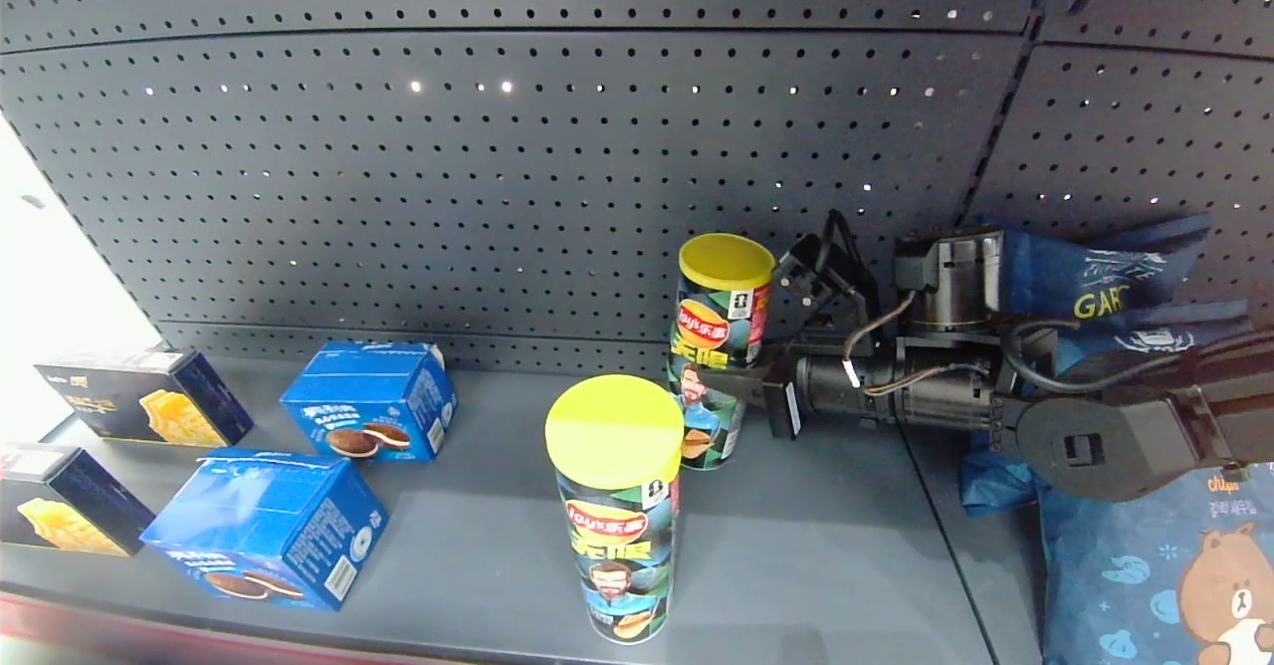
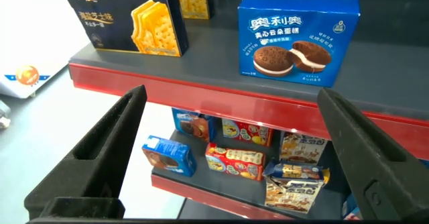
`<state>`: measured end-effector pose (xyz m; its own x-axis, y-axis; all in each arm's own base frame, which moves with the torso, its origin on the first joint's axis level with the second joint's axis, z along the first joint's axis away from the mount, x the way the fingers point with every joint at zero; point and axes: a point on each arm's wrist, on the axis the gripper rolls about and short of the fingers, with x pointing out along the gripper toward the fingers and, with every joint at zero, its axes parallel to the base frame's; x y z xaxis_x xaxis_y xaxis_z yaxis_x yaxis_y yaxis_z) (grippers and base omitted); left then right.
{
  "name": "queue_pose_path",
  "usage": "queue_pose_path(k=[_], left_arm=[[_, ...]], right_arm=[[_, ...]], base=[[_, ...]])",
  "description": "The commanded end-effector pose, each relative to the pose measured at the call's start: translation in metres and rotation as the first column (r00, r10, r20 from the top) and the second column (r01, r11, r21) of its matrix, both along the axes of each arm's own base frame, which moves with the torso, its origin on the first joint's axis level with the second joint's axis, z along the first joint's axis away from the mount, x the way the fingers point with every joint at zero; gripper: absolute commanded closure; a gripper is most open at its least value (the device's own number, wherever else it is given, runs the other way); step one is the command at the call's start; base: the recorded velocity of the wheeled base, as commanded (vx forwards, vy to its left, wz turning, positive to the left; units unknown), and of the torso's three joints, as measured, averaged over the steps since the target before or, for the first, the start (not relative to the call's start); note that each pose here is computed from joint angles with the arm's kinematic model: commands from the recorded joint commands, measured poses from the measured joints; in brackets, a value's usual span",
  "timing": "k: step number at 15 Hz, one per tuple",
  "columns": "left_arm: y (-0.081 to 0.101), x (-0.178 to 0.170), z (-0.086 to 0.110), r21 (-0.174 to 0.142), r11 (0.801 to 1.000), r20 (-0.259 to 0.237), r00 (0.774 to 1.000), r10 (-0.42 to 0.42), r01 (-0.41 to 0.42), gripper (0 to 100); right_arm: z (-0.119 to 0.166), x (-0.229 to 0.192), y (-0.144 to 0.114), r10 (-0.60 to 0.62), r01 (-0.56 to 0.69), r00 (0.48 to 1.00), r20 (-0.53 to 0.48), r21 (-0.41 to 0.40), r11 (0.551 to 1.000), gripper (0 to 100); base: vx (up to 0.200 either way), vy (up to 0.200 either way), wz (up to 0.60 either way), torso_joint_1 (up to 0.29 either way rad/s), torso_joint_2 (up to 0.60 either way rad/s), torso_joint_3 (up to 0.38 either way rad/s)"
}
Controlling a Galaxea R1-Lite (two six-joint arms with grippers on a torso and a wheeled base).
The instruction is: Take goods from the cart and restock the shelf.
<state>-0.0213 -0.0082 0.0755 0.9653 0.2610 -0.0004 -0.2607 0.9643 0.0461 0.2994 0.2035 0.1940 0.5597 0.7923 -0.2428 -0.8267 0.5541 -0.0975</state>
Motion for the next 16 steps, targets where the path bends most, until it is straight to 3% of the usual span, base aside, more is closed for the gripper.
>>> queue_pose_path(k=[1, 7, 8, 16], left_arm=[[0.0, 0.0, 0.0, 0.0, 1.0, 0.0, 1.0, 0.0, 0.0, 0], [0.0, 0.0, 0.0, 0.0, 1.0, 0.0, 1.0, 0.001, -0.001, 0], [0.0, 0.0, 0.0, 0.0, 1.0, 0.0, 1.0, 0.0, 0.0, 0], [0.0, 0.0, 0.0, 0.0, 1.0, 0.0, 1.0, 0.001, -0.001, 0]], right_arm=[[0.0, 0.0, 0.0, 0.001, -0.001, 1.0, 0.006, -0.005, 1.0, 100], [-0.005, 0.006, -0.003, -0.01, 0.01, 1.0, 0.011, -0.024, 1.0, 100], [-0.007, 0.007, -0.003, -0.011, 0.011, 1.0, 0.01, -0.027, 1.0, 0], [-0.001, -0.011, -0.014, -0.017, 0.018, 1.0, 0.016, -0.037, 0.999, 0]], base=[[0.0, 0.0, 0.0, 0.0, 0.0, 0.0], [0.0, 0.0, 0.0, 0.0, 0.0, 0.0], [0.0, 0.0, 0.0, 0.0, 0.0, 0.0], [0.0, 0.0, 0.0, 0.0, 0.0, 0.0]])
